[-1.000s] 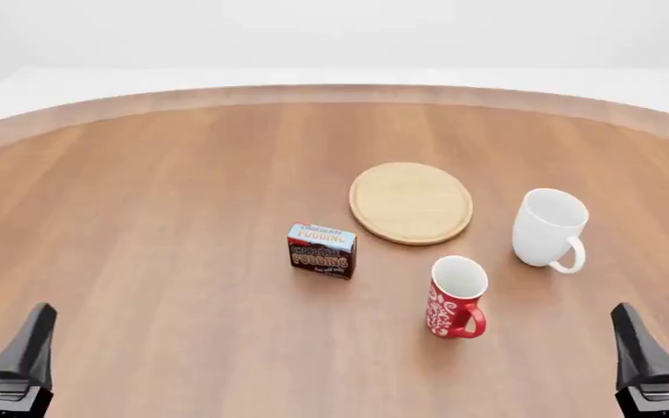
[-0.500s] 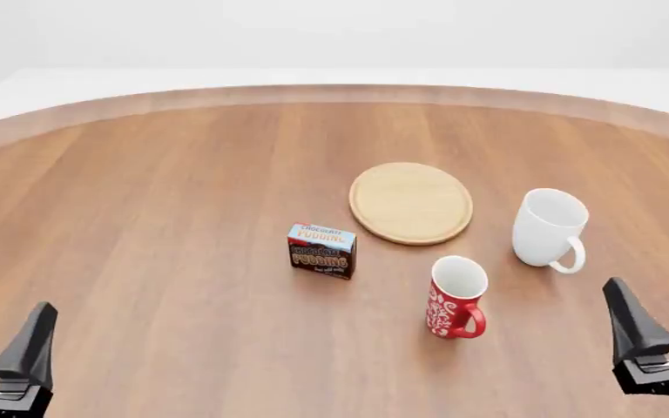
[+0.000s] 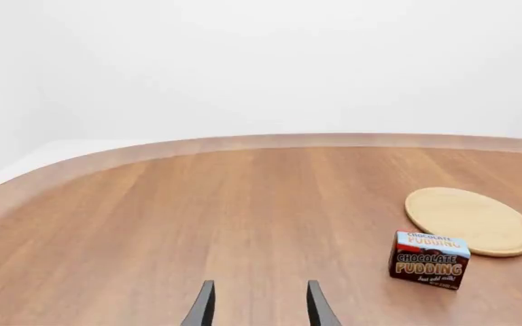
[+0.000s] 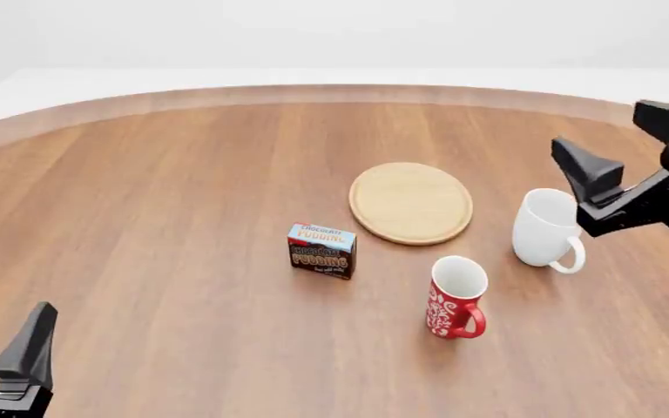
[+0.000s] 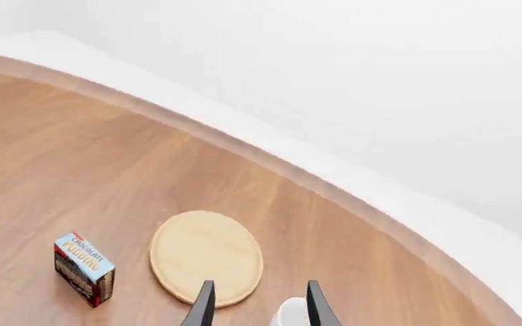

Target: Put the chocolate pudding to the left of the plate.

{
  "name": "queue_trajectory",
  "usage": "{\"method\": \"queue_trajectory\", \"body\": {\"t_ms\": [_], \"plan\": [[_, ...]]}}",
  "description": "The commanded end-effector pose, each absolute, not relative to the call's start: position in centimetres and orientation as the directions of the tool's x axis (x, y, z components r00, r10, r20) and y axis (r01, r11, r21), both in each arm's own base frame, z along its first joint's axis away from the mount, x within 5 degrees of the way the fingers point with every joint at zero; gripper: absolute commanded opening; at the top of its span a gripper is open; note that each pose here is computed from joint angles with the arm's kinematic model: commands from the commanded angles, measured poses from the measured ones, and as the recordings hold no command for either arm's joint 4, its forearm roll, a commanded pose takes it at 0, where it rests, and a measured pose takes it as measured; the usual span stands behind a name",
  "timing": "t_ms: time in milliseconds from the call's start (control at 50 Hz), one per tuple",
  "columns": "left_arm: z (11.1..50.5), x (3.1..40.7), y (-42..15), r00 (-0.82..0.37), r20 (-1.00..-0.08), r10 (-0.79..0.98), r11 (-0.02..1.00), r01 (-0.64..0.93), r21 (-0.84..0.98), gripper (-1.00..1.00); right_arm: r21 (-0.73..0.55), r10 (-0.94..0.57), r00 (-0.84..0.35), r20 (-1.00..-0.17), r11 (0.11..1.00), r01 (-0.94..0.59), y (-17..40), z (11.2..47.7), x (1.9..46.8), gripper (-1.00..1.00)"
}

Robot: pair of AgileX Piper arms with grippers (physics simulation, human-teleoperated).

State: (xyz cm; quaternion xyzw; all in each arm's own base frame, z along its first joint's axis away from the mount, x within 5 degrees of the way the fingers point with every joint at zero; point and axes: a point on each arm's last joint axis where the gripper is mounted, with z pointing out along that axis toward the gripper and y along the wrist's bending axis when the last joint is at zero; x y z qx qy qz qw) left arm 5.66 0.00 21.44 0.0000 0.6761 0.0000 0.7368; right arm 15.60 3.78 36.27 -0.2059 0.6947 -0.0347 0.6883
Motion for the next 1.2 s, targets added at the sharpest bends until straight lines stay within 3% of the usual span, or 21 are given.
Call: {"method": "queue_trajectory", "body": {"t_ms": [20,80,100,720,1200], "plan": [[21.4,5.7,0.0,0.086,-0.996,0.0,1.0,0.0,0.0,1.0,-0.459,-0.529,-0.069,-0.846,0.787,-0.413,8.0,37.1,22.9,1.0],[21.4,5.7,0.0,0.086,-0.996,0.0,1.0,0.0,0.0,1.0,-0.481,-0.559,-0.077,-0.826,0.768,-0.423,8.4,37.3,24.2,1.0],[21.4,5.7,0.0,0.086,-0.996,0.0,1.0,0.0,0.0,1.0,-0.442,-0.639,-0.143,-0.756,0.659,-0.608,14.9,36.7,29.3,1.0],[21.4,5.7,0.0,0.086,-0.996,0.0,1.0,0.0,0.0,1.0,-0.381,-0.716,-0.186,-0.673,0.551,-0.742,21.3,32.7,32.1,1.0],[21.4,5.7,0.0,0.086,-0.996,0.0,1.0,0.0,0.0,1.0,-0.328,-0.727,-0.184,-0.662,0.502,-0.8,26.2,28.7,31.8,1.0]]}}
